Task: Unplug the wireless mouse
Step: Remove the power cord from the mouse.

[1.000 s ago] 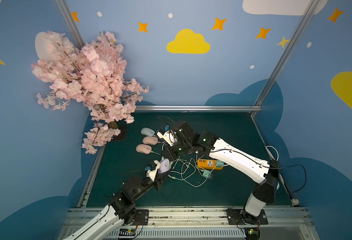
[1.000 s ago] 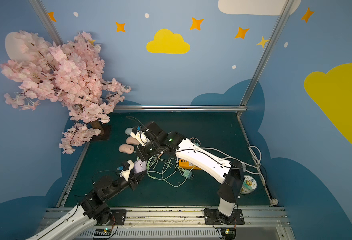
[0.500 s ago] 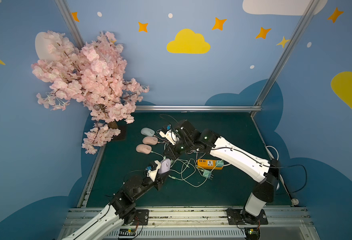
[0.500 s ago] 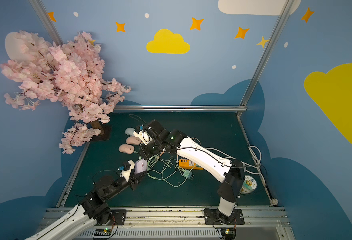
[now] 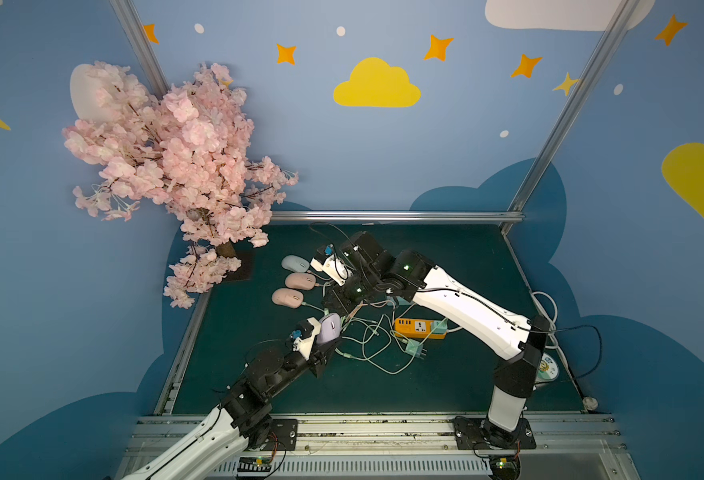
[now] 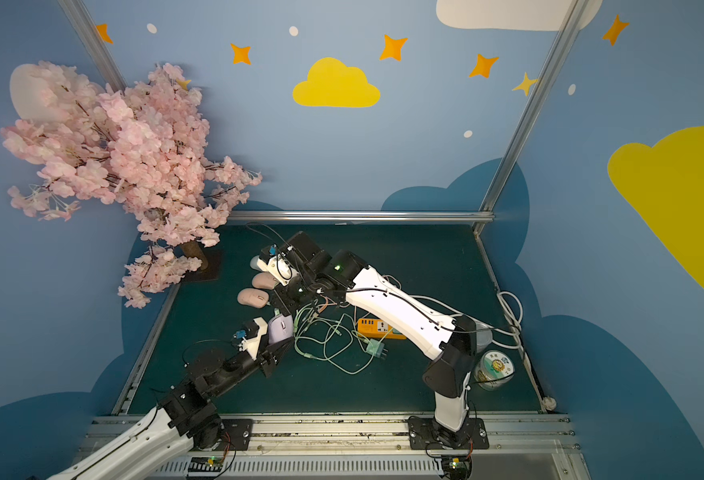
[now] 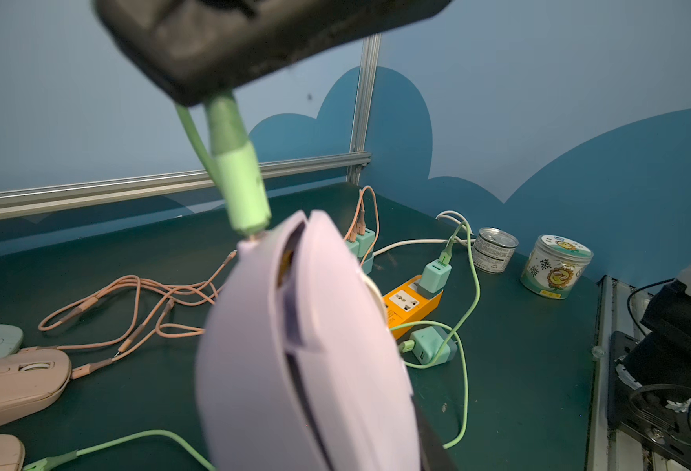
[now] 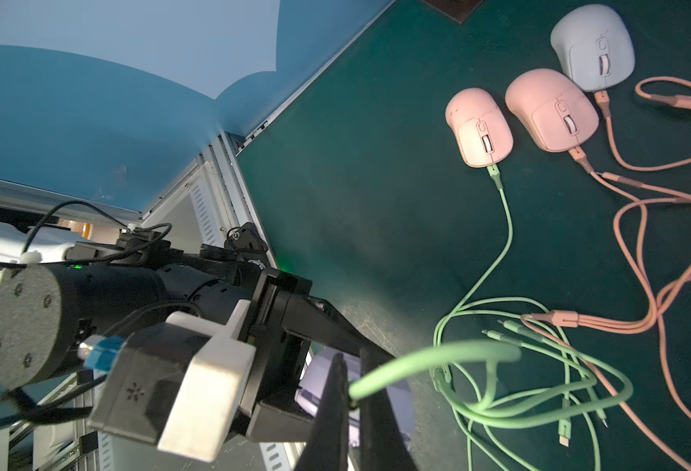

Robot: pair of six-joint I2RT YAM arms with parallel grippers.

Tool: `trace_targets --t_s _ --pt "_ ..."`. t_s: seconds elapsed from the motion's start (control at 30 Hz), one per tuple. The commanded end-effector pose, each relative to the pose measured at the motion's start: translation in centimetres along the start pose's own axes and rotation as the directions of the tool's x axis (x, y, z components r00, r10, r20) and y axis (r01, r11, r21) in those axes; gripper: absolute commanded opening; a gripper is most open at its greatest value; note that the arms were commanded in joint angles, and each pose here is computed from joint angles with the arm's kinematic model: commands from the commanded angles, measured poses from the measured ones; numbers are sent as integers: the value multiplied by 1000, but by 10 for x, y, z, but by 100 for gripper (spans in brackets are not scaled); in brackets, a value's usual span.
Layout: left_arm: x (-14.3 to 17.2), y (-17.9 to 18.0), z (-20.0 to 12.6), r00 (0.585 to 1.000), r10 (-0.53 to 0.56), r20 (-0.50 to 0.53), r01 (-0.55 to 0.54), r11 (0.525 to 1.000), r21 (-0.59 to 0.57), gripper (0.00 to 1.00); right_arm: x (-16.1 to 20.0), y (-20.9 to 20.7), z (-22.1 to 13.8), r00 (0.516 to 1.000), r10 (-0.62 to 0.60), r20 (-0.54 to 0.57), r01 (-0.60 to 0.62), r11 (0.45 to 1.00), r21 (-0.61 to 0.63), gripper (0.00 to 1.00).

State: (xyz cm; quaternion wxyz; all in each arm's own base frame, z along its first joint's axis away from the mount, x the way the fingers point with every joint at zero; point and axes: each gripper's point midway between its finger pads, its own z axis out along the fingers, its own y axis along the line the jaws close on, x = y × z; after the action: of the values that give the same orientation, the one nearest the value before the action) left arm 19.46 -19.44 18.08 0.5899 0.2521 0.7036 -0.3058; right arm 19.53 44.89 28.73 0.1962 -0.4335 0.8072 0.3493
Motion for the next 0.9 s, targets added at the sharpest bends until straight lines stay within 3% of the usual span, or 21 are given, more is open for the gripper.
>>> trace_targets --t_s 0.0,0.2,0.47,0.6,0.7,0.77,0.87 --pt "18 -4 0 997 1 -78 1 1000 23 3 -20 3 -14 995 -53 82 54 999 -4 0" --pt "17 -4 -1 998 1 -67 0 1000 23 3 -2 -62 -22 989 99 113 -109 990 88 0" --pt "18 -3 0 997 1 -78 0 1000 19 3 -25 8 -18 994 0 112 9 997 -76 0" --pt "18 -2 -2 997 0 -75 1 1000 15 3 -16 -32 -25 992 16 128 -22 999 47 0" --pt "16 -2 -2 998 0 -66 1 1000 14 3 -7 -59 -29 983 128 134 -132 991 20 0" --pt "16 -2 -2 998 -1 -64 2 1000 13 3 -7 -50 -33 984 124 130 -125 992 -2 0" --pt "17 -2 0 998 -3 -69 4 1000 11 3 -11 -12 -40 989 18 148 -13 999 -38 0"
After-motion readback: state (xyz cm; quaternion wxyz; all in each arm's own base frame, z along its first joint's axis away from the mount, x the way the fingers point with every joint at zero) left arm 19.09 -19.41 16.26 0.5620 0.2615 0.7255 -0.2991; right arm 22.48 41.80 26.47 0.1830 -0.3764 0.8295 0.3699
